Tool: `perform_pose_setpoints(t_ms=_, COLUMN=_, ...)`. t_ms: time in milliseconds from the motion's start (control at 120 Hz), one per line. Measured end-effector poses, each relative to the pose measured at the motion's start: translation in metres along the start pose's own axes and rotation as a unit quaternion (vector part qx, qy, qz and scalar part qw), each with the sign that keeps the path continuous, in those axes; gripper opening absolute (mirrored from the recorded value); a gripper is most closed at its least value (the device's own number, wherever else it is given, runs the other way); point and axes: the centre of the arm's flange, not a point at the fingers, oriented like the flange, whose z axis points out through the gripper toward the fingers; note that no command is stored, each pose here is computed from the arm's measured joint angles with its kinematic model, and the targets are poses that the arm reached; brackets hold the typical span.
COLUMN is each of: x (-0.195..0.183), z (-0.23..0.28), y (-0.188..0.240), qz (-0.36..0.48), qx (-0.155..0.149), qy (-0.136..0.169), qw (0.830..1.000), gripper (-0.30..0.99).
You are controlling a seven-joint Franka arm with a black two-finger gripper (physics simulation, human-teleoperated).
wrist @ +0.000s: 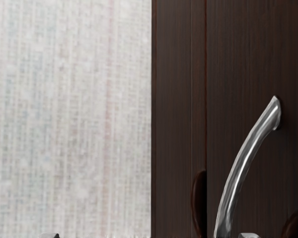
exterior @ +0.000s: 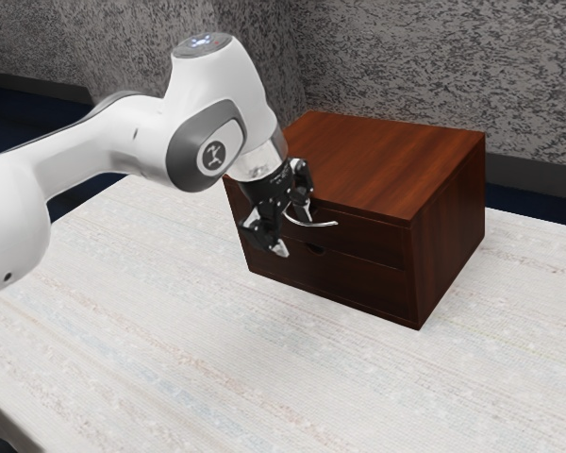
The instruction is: Pull the drawer handle with one arm to open the drawer
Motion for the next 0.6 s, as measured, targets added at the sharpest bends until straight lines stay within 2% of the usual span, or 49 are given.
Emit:
perform_pose_setpoints(t_ms=233, x=0.000, z=-0.001, y=-0.001, qz=0.001, qx=-0.004, qy=-0.003, qw=1.000, gripper=0.24)
perform_pose_setpoints(t_ms=600, x=0.001, z=-0.003, y=-0.010, qz=-0.001, qx=-0.002, qy=-0.006, qw=1.000, gripper=0.03)
